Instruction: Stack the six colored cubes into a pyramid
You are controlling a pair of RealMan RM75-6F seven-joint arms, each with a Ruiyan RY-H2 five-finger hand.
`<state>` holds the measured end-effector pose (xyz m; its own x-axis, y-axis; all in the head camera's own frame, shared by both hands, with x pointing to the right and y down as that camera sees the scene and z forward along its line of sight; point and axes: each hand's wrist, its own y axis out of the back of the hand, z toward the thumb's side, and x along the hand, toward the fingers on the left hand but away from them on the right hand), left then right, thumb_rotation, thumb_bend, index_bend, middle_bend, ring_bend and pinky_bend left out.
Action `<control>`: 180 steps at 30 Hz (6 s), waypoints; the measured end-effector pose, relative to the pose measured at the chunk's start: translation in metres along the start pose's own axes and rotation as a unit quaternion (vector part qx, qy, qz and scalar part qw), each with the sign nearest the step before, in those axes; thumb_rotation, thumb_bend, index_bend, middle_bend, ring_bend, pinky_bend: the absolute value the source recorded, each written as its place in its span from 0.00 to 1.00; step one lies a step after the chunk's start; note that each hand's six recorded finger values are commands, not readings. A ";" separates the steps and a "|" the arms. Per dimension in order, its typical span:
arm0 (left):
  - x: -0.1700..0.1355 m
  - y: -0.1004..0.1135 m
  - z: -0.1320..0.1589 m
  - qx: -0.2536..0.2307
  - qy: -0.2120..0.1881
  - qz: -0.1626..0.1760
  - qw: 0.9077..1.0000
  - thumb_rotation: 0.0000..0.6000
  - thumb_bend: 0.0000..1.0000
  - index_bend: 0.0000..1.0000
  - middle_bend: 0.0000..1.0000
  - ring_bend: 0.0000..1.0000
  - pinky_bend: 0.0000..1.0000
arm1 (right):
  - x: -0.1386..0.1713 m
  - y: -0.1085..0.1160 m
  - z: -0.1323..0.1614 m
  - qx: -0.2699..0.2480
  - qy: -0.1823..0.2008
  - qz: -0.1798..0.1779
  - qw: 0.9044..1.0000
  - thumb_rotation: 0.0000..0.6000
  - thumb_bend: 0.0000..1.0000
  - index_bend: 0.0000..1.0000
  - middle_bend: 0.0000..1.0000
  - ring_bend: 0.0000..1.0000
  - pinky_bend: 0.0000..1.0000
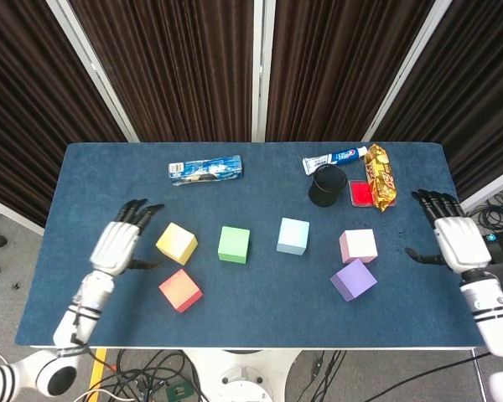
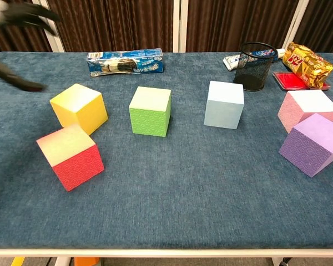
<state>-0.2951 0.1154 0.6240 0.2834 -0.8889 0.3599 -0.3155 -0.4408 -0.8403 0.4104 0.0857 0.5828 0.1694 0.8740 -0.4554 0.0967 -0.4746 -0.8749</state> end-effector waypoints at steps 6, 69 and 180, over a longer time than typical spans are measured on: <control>-0.042 0.032 -0.050 0.007 0.077 0.045 0.996 1.00 0.02 0.12 0.17 0.04 0.07 | -0.030 -0.042 0.062 0.007 0.050 0.041 0.998 1.00 0.10 0.00 0.08 0.00 0.00; -0.129 0.071 -0.157 -0.034 0.170 0.084 0.981 1.00 0.02 0.12 0.17 0.04 0.07 | -0.088 -0.128 0.256 -0.023 0.137 0.055 0.989 1.00 0.16 0.00 0.58 0.11 0.00; 0.028 -0.066 0.052 -0.092 0.167 -0.066 0.979 1.00 0.00 0.10 0.20 0.04 0.05 | 0.005 0.060 0.025 -0.177 0.024 -0.135 0.975 1.00 0.00 0.00 0.02 0.00 0.00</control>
<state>-0.2196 0.1262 0.6680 0.0310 -0.8002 0.5989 -0.4626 -0.5426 -0.7011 0.3928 0.0646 0.5243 0.1352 0.9702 -0.2010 0.4752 -0.2416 -0.8461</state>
